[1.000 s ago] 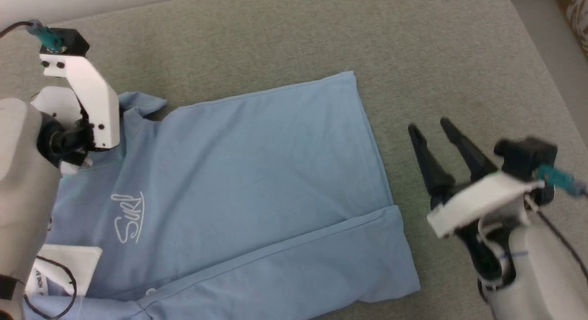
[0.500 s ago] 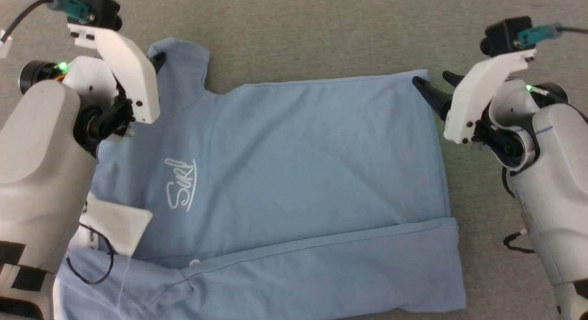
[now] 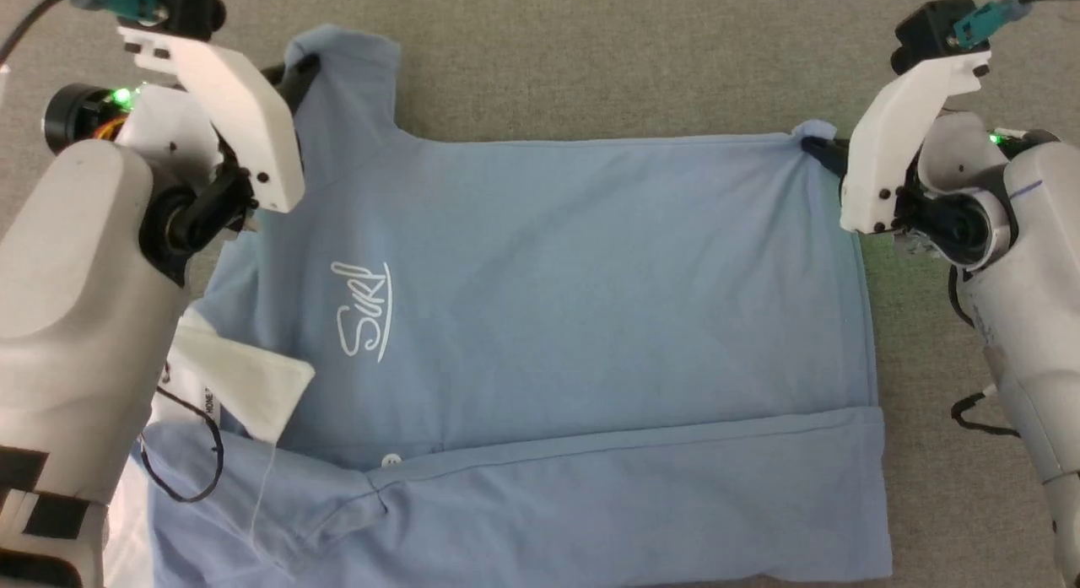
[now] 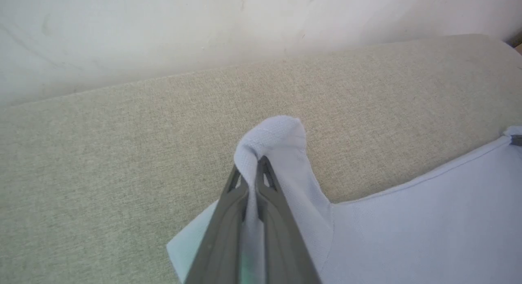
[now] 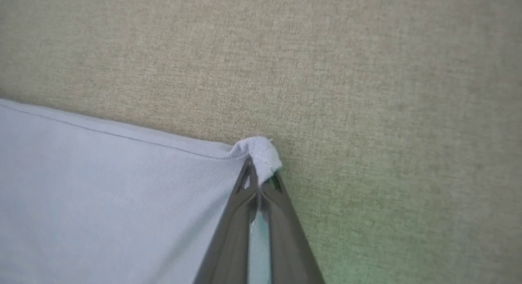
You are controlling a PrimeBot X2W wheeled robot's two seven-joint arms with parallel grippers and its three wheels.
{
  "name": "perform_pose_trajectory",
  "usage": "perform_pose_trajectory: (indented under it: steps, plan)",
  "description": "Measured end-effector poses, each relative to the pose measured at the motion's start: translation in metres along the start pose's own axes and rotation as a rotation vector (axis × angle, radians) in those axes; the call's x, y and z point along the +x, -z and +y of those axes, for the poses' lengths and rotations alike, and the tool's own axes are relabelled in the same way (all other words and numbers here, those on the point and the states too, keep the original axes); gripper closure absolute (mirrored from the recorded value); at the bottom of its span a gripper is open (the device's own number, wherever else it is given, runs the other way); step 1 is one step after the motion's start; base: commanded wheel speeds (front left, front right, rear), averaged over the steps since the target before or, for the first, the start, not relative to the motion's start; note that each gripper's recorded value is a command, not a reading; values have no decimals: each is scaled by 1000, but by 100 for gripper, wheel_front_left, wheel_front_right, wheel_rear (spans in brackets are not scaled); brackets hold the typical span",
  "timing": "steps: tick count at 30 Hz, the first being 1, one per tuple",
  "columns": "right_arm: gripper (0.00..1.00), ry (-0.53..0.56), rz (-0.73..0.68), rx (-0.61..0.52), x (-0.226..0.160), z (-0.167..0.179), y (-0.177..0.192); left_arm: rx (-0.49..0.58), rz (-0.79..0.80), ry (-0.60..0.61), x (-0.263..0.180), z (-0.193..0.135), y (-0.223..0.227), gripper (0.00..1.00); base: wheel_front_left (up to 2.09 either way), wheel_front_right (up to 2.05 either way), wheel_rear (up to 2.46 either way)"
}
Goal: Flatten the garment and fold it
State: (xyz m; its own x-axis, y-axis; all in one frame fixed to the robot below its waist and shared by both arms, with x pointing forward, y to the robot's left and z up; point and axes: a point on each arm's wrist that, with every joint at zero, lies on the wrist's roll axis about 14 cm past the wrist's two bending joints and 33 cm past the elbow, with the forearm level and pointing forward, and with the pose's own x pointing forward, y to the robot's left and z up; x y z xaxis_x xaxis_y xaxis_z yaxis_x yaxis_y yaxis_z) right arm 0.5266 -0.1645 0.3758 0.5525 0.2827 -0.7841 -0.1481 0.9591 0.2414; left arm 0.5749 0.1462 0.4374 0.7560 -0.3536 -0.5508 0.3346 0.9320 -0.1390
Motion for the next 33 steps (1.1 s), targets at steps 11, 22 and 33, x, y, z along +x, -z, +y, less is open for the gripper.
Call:
perform_pose_trajectory:
  steps: [11,22,33]
  plan:
    - [100,-12,-351,-89,-60,8,-24,-78,-258,-45,-66,5,-18,100,0,0,0]
    - [100,-31,-301,18,-94,14,79,-294,-172,-108,-148,-27,98,100,0,0,0]
    - [0,-15,-306,113,-109,15,124,-412,-89,-108,-172,-56,156,0,0,0,0]
